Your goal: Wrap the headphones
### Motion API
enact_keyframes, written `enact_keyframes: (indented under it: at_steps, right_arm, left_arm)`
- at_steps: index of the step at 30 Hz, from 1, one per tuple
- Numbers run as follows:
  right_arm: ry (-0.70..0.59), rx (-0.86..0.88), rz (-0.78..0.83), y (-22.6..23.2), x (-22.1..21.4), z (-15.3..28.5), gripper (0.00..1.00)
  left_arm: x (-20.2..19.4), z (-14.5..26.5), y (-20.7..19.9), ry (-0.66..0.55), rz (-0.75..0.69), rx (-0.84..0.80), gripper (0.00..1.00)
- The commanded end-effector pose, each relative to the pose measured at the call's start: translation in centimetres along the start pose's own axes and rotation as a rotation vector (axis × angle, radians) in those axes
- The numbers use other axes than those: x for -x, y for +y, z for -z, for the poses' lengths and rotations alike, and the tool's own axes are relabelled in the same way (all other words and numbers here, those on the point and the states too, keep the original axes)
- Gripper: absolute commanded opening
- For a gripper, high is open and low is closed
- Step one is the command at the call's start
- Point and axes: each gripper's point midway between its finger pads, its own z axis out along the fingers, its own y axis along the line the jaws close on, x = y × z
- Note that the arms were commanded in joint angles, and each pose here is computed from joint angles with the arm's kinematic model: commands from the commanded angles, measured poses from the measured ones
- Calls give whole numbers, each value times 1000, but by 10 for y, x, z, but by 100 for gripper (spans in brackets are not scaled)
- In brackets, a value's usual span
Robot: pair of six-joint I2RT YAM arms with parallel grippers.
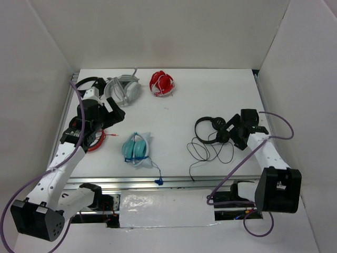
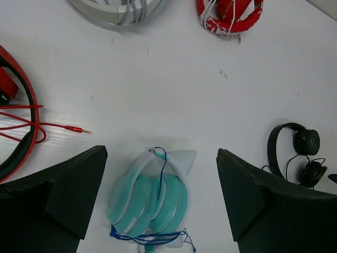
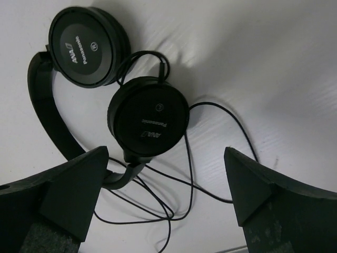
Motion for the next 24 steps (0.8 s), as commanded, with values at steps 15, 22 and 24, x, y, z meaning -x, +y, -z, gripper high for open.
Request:
enact_keyframes:
  at_steps: [15,22,24]
  right_arm:
    - [72,-108,79,26,-17,-46,73]
    - [19,-102,105,38,-11,-40,29]
    - [1,-74,120,50,-8,-34,0]
  left_arm:
    - [0,-10,-22,35,-58,-107,99]
    - [-9,-16,-42,87,-103,-193,99]
    - [-13,-19,-54,103,-122,-237,99]
